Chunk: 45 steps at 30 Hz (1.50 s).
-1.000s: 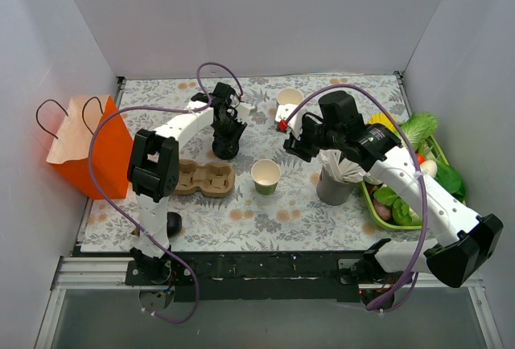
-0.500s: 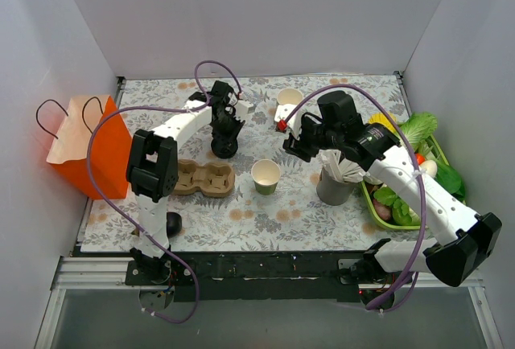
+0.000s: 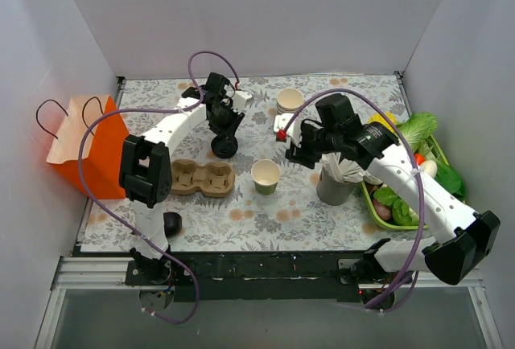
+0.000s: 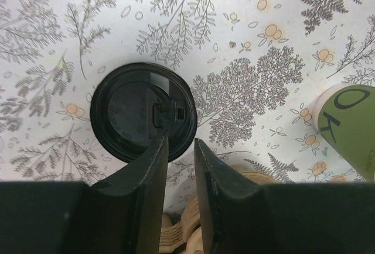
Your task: Pack the takeout coffee
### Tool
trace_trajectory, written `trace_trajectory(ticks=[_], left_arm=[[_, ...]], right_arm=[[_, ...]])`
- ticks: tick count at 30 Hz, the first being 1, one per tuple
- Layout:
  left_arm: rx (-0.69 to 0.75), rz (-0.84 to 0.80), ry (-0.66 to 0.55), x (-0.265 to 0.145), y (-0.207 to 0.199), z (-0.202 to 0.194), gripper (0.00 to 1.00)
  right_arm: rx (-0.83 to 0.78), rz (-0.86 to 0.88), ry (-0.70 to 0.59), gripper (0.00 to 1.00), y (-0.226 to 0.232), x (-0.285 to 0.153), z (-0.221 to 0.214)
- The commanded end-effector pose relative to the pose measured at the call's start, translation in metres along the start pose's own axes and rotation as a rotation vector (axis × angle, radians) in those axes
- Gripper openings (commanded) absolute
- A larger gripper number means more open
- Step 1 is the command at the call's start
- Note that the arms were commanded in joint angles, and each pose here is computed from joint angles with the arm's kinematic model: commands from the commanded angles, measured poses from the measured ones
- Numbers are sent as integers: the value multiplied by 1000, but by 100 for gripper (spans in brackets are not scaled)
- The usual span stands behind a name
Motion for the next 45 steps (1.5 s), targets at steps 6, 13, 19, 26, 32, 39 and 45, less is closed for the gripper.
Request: trace_trajectory(ticks=[6, 13, 19, 26, 32, 39, 45], left_arm=[[-17, 3, -14, -2, 1, 2, 27], [-36, 0, -2, 2, 1, 0, 29], [-48, 6, 13, 2, -1, -7, 31], [-52, 6, 10, 4, 0, -5, 32], [-63, -8, 13, 5, -1, -5, 32], [-64, -14, 15, 5, -2, -6, 33], [-70, -19, 19, 4, -4, -7, 33]], right_arm=[[-388, 258, 51, 54, 67, -52, -29], [-467, 450, 257, 26, 91, -42, -79], [-579, 426, 403, 18, 86, -29, -106], [-662, 447, 509, 17, 85, -23, -125], [-754, 352, 582, 15, 75, -10, -137], [-776, 279, 588, 15, 60, 10, -134], [-816, 241, 594, 13, 50, 23, -138]])
Point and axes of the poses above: each gripper's point midway between its finger pads, its own x axis out along the fingers, its own y axis along the line the jaws close on, z = x × y, the point moved 9 cm from there along -x, back along the fingers, and after that the axes turned 4 degrees about -x, right-handed, at the moved point
